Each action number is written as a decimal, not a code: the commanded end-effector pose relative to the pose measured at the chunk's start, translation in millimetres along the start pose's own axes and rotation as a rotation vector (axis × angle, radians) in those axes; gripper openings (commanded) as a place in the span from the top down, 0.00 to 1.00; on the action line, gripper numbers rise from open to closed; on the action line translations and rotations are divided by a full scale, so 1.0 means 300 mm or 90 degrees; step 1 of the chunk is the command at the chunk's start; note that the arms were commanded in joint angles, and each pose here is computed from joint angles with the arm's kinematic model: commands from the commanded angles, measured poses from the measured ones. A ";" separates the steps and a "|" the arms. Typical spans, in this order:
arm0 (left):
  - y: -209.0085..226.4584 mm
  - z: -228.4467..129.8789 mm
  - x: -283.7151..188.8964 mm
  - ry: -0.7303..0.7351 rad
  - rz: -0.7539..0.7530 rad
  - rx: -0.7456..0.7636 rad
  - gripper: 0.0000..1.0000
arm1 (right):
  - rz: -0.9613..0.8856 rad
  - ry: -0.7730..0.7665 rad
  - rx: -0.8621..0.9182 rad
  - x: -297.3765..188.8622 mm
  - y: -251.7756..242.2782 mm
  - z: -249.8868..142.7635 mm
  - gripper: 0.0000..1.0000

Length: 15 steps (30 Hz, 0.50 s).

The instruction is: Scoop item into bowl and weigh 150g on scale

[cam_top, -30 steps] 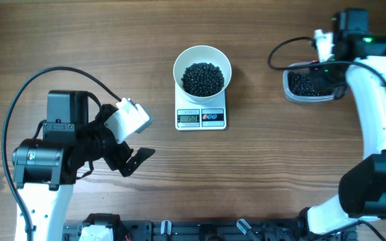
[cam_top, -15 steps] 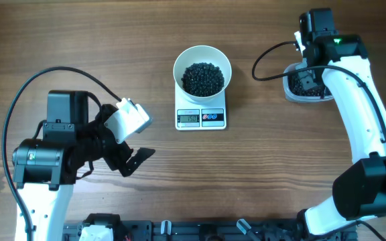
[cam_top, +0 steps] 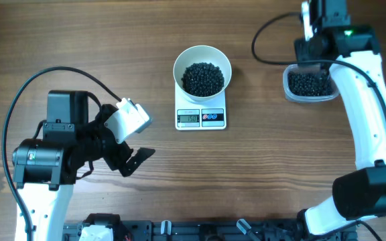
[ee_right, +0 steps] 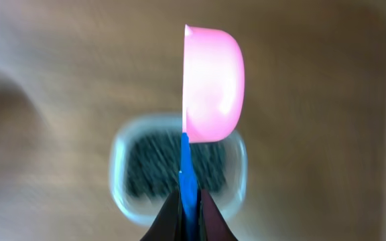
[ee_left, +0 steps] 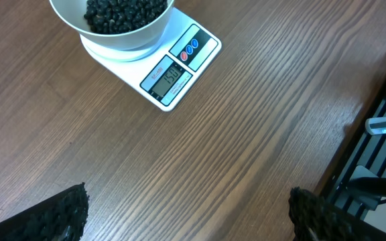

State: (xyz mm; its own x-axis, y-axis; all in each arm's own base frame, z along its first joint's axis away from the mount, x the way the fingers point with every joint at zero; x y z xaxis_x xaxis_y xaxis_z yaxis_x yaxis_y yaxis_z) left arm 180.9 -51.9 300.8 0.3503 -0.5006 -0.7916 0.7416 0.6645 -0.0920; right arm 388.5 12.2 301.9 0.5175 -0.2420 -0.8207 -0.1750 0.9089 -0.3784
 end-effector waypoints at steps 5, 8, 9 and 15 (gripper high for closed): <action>-0.002 0.015 -0.014 -0.011 0.005 0.023 0.00 | 0.118 -0.318 0.130 -0.267 -0.071 0.240 0.96; -0.003 0.015 -0.014 -0.011 0.005 0.023 0.00 | 0.144 -0.382 0.142 -0.295 -0.074 0.282 0.96; -0.003 0.015 -0.014 -0.011 0.005 0.023 0.00 | 0.144 -0.399 0.161 -0.302 -0.080 0.294 0.96; -0.003 0.015 -0.014 -0.011 0.005 0.023 0.00 | 0.133 -0.482 0.189 -0.343 -0.108 0.345 0.96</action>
State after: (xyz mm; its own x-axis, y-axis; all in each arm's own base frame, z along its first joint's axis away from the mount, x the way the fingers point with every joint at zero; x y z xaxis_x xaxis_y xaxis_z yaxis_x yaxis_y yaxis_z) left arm 180.9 -51.9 300.8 0.3502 -0.5010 -0.7914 0.7417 0.6643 -0.0923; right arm 433.6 40.5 417.5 0.9113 0.0980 -0.3999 -0.1428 0.9862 -0.0838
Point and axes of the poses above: each gripper's point midway between its finger pads, its own x axis out along the fingers, its own y axis along the line the jaws close on, z = x × y, the point moved 9 cm from there along -x, back along the fingers, and after that the axes turned 7 degrees about -x, right-handed, at the moved point
